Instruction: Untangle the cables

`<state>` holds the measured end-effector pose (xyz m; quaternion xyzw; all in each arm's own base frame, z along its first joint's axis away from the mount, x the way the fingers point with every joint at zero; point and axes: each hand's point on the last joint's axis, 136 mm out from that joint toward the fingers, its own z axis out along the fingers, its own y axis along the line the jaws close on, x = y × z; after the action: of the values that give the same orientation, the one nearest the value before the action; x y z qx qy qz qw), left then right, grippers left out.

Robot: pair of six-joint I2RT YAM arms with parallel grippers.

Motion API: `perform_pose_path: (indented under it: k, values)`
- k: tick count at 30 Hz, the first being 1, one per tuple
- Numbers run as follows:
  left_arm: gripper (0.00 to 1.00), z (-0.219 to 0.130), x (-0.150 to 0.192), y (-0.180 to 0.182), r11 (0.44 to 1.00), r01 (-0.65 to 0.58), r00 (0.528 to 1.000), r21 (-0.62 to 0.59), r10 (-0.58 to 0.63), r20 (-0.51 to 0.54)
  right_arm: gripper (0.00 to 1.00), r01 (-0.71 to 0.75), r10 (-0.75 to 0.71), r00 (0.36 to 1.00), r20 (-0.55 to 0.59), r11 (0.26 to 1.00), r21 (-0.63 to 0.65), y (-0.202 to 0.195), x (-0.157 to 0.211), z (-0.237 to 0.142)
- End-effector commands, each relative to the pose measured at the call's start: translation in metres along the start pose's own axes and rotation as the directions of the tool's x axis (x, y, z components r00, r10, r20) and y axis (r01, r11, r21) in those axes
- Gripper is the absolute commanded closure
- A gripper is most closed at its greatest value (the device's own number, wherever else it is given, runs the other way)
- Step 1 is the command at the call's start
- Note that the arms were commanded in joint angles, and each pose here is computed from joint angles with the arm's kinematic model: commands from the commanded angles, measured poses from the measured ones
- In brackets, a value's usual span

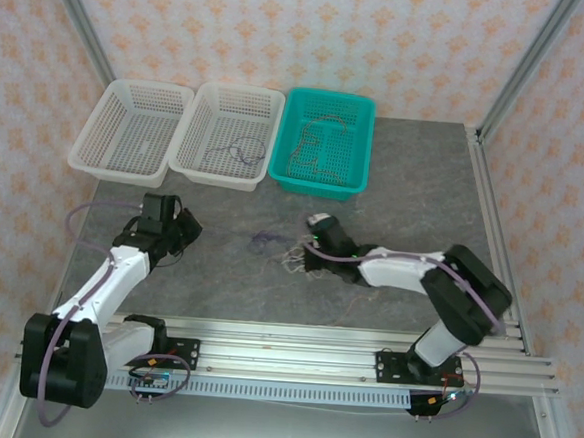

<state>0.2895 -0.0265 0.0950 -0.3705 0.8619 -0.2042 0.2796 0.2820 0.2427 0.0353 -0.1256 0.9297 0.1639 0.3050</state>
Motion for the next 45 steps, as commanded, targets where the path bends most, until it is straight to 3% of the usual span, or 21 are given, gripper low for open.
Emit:
perform_pose_path:
  k: [1, 4, 7, 10, 12, 13, 16, 17, 20, 23, 27, 31, 34, 37, 41, 45]
  values:
    - [1.00, -0.006, -0.002, 0.011, 0.999, -0.011, 1.000, -0.034, 0.011, -0.015, 1.00, -0.309, 0.292, 0.948, 0.126, 0.939, 0.151, -0.070, 0.002, -0.025]
    - [1.00, -0.005, -0.002, 0.015, 0.999, -0.009, 1.000, -0.042, 0.008, -0.017, 1.00, -0.495, 0.445, 0.861, 0.245, 0.844, 0.206, -0.115, 0.014, -0.053]
    - [1.00, -0.002, -0.002, 0.014, 0.999, -0.011, 1.000, -0.034, 0.010, -0.025, 1.00, -0.598, 0.505, 0.784, 0.362, 0.771, 0.218, -0.140, 0.017, -0.081]
    - [1.00, 0.000, -0.001, 0.012, 0.999, -0.013, 0.999, -0.030, 0.012, -0.033, 1.00, -0.625, 0.510, 0.752, 0.418, 0.753, 0.206, -0.144, 0.011, -0.100]
    - [1.00, 0.000, -0.001, 0.010, 1.000, -0.014, 0.999, -0.018, 0.014, -0.035, 1.00, -0.590, 0.496, 0.770, 0.402, 0.793, 0.151, -0.131, -0.001, -0.104]
    - [1.00, -0.001, -0.002, 0.008, 1.000, -0.014, 0.999, -0.009, 0.014, -0.034, 0.99, -0.559, 0.488, 0.787, 0.377, 0.823, 0.101, -0.118, -0.009, -0.103]
    - [1.00, -0.001, -0.002, -0.004, 0.998, -0.026, 0.999, 0.050, 0.028, -0.039, 0.57, -0.336, 0.361, 0.890, 0.280, 0.932, -0.133, -0.055, -0.037, -0.101]
    - [1.00, -0.002, -0.002, -0.007, 0.998, -0.027, 0.999, 0.064, 0.030, -0.041, 0.48, -0.243, 0.275, 0.921, 0.276, 0.959, -0.144, -0.038, -0.041, -0.102]
    - [1.00, 0.000, 0.002, -0.009, 0.997, -0.032, 0.998, 0.071, 0.036, -0.051, 0.37, 0.113, -0.095, 0.949, 0.300, 0.993, -0.042, 0.001, -0.047, -0.101]
    - [1.00, 0.002, 0.009, -0.009, 0.997, -0.042, 0.997, 0.065, 0.046, -0.063, 0.33, 0.304, -0.284, 0.911, 0.300, 0.952, -0.021, 0.029, -0.052, -0.088]
    - [1.00, 0.002, 0.015, -0.009, 0.997, -0.062, 0.995, 0.051, 0.065, -0.072, 0.31, 0.482, -0.466, 0.856, 0.223, 0.876, -0.022, 0.057, -0.056, -0.054]
    - [1.00, -0.001, 0.018, -0.011, 0.996, -0.079, 0.994, 0.049, 0.083, -0.074, 0.30, 0.696, -0.693, 0.717, 0.073, 0.710, -0.107, 0.076, -0.026, -0.011]
    - [1.00, -0.005, 0.017, -0.012, 0.994, -0.097, 0.992, 0.041, 0.099, -0.073, 0.31, 0.754, -0.773, 0.629, -0.085, 0.633, -0.178, 0.069, 0.001, 0.011]
    - [1.00, -0.013, 0.013, -0.011, 0.992, -0.127, 0.990, 0.020, 0.128, -0.052, 0.31, 0.782, -0.809, 0.562, -0.170, 0.587, -0.211, 0.057, 0.021, 0.022]
    - [1.00, -0.024, 0.004, -0.006, 0.987, -0.159, 0.987, -0.034, 0.158, -0.021, 0.43, 0.760, -0.777, 0.596, -0.203, 0.627, -0.173, 0.052, 0.017, 0.027]
    - [1.00, -0.047, -0.018, -0.006, 0.990, -0.126, 0.990, -0.066, 0.130, 0.060, 0.70, 0.670, -0.667, 0.695, -0.267, 0.736, -0.098, 0.036, 0.008, 0.033]
